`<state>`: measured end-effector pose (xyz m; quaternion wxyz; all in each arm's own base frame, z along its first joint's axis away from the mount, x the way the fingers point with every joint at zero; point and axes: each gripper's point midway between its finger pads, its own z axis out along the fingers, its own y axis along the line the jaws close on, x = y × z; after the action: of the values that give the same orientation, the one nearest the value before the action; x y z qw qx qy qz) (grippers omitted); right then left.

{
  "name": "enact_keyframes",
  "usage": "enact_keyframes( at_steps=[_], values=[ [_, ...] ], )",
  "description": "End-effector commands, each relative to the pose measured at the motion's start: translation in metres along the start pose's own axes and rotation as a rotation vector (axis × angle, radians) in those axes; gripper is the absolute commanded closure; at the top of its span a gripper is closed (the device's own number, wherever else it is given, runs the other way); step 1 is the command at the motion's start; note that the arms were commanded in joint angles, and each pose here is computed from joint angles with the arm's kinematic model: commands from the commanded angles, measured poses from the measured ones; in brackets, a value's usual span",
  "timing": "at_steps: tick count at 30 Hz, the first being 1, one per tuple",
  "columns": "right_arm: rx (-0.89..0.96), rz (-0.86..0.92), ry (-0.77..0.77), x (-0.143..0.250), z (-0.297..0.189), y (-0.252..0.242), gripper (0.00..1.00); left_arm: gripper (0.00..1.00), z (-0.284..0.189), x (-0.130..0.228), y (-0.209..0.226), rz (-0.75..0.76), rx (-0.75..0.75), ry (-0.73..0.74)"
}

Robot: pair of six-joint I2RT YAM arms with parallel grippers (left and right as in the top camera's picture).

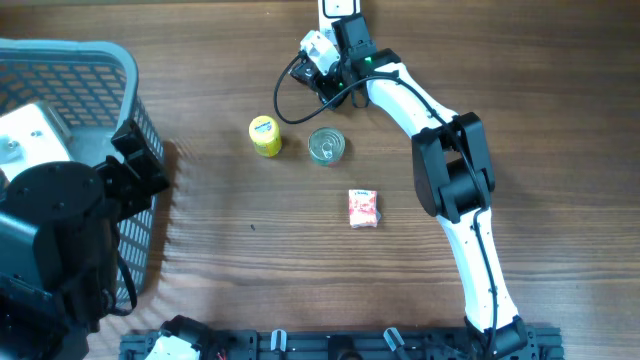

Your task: Scan the item barcode

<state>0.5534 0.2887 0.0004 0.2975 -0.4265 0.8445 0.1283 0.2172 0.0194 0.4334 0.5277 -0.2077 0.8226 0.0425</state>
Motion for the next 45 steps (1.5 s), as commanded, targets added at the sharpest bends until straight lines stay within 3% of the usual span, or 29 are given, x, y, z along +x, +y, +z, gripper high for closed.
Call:
enact_keyframes(
  at_steps=[1, 8, 24, 33, 45],
  values=[
    [0.009, 0.041, 0.145, 0.057, 0.026, 0.000, 0.71, 0.00, 0.001, 0.001, 0.002, -0.010, -0.012, 0.000],
    [0.018, 0.063, 0.129, 0.048, 0.020, -0.002, 0.78, 0.00, 0.001, 0.001, 0.002, -0.010, -0.012, 0.000],
    [0.102, 0.024, -0.027, -0.020, -0.033, -0.020, 0.80, 0.00, 0.001, 0.003, 0.003, -0.003, -0.017, 0.008],
    [0.169, 0.074, -0.202, -0.067, -0.051, -0.037, 0.80, 0.00, 0.001, 0.007, 0.006, -0.008, -0.027, 0.023],
    [0.321, 0.005, -0.460, -0.128, -0.080, -0.066, 0.74, 0.00, 0.004, 0.013, 0.006, -0.012, -0.043, 0.048]
  ],
)
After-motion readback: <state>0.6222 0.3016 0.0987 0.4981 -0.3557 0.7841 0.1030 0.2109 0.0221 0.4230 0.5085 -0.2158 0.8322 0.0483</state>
